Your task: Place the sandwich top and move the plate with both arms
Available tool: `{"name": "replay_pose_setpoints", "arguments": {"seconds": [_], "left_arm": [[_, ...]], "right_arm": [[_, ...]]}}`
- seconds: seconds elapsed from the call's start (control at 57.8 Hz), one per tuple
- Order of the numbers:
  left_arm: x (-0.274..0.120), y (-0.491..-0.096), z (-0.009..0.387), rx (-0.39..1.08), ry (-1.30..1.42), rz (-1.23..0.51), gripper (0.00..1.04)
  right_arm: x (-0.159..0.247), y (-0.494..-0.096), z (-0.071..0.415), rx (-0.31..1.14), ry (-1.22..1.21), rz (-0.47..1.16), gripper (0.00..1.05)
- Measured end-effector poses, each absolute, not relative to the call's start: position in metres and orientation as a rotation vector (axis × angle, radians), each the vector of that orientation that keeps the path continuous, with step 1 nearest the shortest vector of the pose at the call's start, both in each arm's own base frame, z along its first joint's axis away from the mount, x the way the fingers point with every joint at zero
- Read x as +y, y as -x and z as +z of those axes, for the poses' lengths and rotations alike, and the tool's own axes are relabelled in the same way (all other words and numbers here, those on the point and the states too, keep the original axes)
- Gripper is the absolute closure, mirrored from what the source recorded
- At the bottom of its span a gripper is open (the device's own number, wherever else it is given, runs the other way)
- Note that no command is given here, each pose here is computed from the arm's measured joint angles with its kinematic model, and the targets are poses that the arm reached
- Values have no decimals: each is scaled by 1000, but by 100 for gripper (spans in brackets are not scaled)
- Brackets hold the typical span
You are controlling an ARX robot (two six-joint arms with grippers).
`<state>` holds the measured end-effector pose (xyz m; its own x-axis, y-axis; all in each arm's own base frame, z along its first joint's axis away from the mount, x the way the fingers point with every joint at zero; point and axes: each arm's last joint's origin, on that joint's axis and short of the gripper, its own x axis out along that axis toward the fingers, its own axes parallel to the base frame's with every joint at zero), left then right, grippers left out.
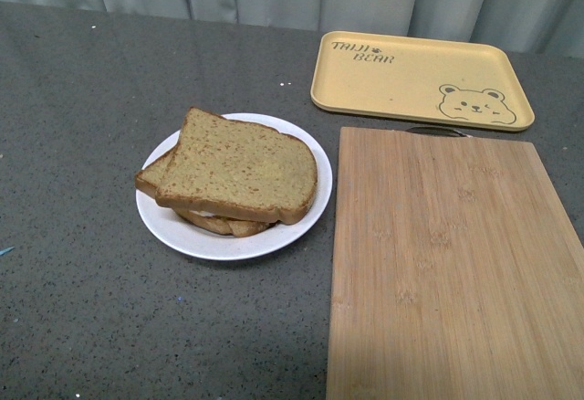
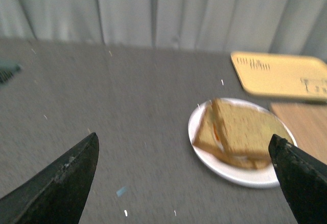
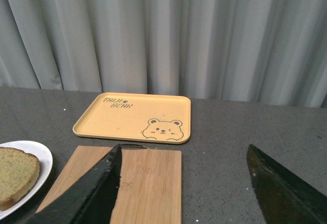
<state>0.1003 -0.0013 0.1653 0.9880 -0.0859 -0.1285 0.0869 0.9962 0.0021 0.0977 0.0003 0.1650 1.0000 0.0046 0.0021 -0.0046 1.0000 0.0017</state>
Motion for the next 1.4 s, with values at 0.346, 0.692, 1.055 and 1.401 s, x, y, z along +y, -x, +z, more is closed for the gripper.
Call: {"name": "replay_pose_setpoints", "arguments": {"seconds": [0.346,0.692,1.055,1.401], "left_arm": [[-25,-185,150,377,251,-59,7],[-50,-237,102,739,667,4,7],[-77,-244,82,852,775,-9,7],[-101,-244,71,917,745,-53,7]], "right_arm": [[0,-98,165,-2,-2,5,9],[0,-98,165,-2,-2,5,9],[0,-98,165,-2,-2,5,9],[0,-98,165,-2,-2,4,9]]}}
